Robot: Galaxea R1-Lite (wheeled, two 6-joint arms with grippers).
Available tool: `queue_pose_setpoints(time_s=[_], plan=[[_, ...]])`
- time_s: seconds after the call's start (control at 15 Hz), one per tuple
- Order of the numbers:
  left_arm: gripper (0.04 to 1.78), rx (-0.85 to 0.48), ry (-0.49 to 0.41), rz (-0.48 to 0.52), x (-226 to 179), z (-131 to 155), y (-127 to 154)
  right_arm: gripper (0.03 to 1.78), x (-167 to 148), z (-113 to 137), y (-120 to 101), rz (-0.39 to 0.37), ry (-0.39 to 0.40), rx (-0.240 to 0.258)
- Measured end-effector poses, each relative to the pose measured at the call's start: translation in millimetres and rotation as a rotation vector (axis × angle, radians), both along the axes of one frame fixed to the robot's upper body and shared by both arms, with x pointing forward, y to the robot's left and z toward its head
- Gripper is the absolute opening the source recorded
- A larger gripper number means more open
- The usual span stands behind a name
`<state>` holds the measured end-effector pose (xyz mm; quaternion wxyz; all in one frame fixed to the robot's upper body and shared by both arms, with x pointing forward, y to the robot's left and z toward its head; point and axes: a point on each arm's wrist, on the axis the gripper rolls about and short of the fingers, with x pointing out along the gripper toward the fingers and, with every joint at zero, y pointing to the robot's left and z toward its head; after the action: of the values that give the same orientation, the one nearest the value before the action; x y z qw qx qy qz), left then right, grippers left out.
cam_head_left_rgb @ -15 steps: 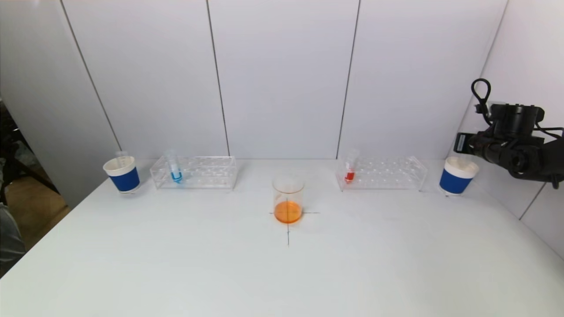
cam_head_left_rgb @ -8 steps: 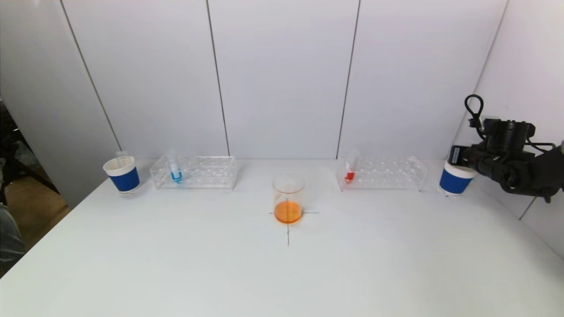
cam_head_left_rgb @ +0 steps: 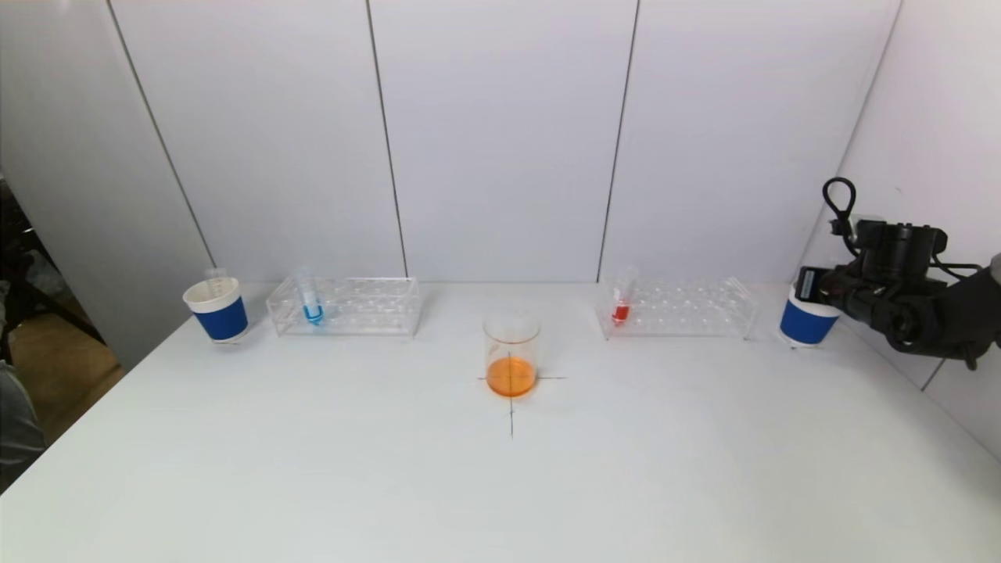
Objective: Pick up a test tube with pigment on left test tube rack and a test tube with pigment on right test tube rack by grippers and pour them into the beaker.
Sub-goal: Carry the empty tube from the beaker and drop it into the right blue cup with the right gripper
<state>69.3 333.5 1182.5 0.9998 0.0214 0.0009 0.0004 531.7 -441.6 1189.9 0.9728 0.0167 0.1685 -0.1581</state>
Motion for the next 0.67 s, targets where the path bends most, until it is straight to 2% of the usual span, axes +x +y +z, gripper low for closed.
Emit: queue_pose_setpoints(time_s=[0.47, 0.67], plan=[[1.76, 0.0, 0.0, 0.0, 0.0, 0.0, 0.0, 0.56, -1.5, 1.2, 0.4, -0.003, -0.018, 0.01], [1.76, 0.0, 0.0, 0.0, 0.0, 0.0, 0.0, 0.74, -1.9, 1.7, 0.5, 0.0, -0.025, 0.009]])
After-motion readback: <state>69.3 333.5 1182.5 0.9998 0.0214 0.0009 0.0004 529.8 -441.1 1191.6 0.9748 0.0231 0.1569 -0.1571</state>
